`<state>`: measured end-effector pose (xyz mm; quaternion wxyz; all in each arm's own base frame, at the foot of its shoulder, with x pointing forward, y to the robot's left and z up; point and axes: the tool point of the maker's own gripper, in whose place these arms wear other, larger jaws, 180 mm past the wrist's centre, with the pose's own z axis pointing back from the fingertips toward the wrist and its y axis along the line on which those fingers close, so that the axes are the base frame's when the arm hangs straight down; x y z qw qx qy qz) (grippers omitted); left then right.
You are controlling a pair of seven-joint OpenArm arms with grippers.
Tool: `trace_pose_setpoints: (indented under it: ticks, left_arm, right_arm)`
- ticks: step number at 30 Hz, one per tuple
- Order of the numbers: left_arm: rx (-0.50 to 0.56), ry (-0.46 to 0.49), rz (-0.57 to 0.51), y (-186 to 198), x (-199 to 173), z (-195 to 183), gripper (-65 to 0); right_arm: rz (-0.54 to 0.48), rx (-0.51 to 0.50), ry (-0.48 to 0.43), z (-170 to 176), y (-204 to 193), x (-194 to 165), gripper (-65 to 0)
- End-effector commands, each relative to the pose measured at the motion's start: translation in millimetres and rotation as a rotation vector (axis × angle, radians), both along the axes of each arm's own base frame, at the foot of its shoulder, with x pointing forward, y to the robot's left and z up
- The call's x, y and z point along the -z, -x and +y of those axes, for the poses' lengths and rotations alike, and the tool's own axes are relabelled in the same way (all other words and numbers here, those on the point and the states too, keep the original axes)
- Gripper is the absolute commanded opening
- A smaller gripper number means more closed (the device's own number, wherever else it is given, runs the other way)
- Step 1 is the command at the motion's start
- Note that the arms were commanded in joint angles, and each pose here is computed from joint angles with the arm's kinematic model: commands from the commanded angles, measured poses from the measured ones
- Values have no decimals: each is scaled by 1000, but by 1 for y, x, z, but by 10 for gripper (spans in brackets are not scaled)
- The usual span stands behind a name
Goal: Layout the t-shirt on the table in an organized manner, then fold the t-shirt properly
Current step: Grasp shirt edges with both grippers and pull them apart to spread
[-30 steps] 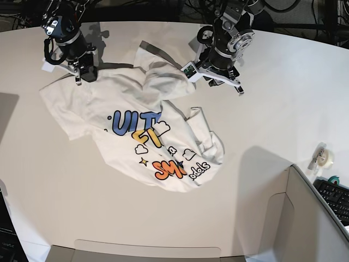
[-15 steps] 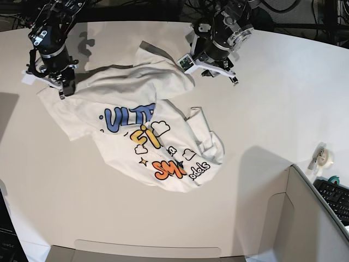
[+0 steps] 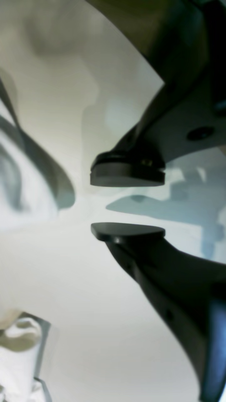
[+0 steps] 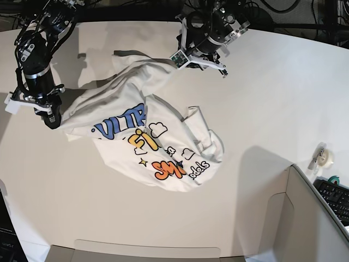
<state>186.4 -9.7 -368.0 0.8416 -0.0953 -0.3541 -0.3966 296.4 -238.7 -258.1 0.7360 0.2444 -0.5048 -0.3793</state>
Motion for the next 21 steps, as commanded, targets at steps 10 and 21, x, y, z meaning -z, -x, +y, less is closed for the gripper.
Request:
trace_pose_setpoints:
  ticks: [10,21]
  left_arm:
    - [18,157,-95,-20,-31,-39,-434]
    - [-9,103,-75,0,-5,-49,-375]
  right_arm:
    - [-10,-12,32,0,6,-3,-650]
    - [13,-14,44,-3,12,2,-650]
